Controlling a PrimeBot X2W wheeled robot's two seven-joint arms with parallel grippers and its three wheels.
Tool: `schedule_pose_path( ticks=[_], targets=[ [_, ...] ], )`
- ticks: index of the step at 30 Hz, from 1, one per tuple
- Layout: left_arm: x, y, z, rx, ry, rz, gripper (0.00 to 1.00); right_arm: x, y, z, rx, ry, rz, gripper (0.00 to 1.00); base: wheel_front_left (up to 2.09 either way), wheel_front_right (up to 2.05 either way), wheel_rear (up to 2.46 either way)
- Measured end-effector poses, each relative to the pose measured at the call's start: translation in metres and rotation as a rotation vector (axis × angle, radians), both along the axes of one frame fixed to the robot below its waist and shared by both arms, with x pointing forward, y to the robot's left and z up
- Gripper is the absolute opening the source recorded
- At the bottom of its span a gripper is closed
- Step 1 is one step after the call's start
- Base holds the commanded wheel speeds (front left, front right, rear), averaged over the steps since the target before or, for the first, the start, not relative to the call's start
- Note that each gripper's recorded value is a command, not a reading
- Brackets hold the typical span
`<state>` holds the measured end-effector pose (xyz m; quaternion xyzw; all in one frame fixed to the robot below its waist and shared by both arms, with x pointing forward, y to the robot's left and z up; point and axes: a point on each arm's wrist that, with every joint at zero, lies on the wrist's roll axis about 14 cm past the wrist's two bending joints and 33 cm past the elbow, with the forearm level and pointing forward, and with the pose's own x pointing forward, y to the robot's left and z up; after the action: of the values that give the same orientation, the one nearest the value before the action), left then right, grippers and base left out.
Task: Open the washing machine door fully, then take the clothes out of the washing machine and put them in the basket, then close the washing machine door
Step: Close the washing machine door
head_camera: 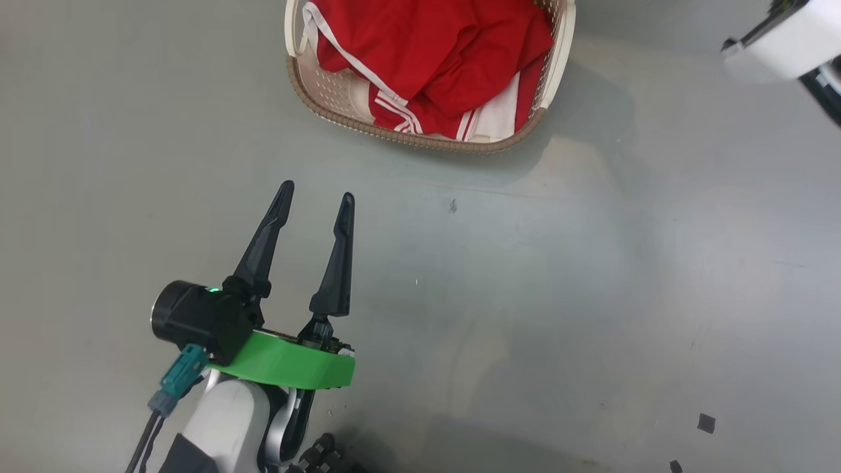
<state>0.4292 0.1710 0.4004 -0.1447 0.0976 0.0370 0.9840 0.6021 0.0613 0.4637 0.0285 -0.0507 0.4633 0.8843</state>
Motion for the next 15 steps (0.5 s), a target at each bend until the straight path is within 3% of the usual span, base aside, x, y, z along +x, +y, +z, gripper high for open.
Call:
schedule_pose_path(
  ticks=[15],
  targets=[
    [0.011, -0.006, -0.018, -0.038, 0.035, -0.002, 1.00, 0.058, -0.007, 0.004, -0.017, -0.068, -0.059, 0.00, 0.00, 0.00, 0.00]
  ],
)
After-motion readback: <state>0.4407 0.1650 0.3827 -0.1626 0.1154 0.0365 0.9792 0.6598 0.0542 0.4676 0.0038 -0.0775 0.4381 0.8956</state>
